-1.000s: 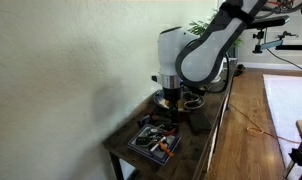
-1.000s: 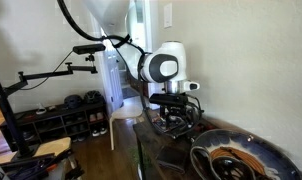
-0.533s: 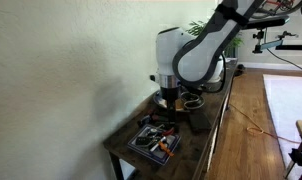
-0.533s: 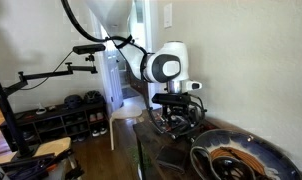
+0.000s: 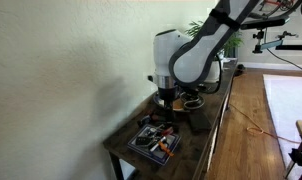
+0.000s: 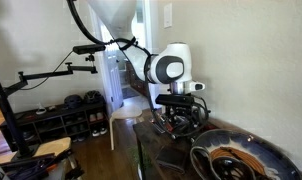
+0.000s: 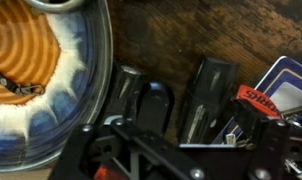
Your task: Pick up the black object and put it in the bowl
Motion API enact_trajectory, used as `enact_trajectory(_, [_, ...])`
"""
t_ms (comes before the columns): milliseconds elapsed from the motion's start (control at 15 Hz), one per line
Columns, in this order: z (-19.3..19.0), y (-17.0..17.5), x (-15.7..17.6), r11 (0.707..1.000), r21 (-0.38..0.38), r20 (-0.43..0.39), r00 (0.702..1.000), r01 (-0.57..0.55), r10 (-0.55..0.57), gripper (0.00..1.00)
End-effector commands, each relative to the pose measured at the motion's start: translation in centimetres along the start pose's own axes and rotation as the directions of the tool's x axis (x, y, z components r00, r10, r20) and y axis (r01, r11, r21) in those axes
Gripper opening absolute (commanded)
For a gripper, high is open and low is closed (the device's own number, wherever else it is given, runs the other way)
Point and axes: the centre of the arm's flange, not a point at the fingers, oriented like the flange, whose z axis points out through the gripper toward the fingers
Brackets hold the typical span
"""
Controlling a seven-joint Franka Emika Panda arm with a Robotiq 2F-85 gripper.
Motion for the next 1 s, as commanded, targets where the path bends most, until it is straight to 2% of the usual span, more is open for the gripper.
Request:
enact_trajectory(0, [1.0, 0.7, 0.4, 1.0, 0.001, 0.008, 1.0, 0.024, -0.024, 1.0])
enact_trajectory(800, [1.6, -0.2, 0.3, 0.999, 0.036, -0.003, 1.0, 0.02, -0.02, 1.0])
enact_trajectory(867, [1.7, -0.4, 0.2, 0.999, 0.039, -0.002, 1.0, 0.022, -0.022, 0.75])
enact_trajectory(933, [1.7, -0.6, 0.2, 0.999, 0.039, 0.0, 1.0, 0.025, -0.025, 0.74])
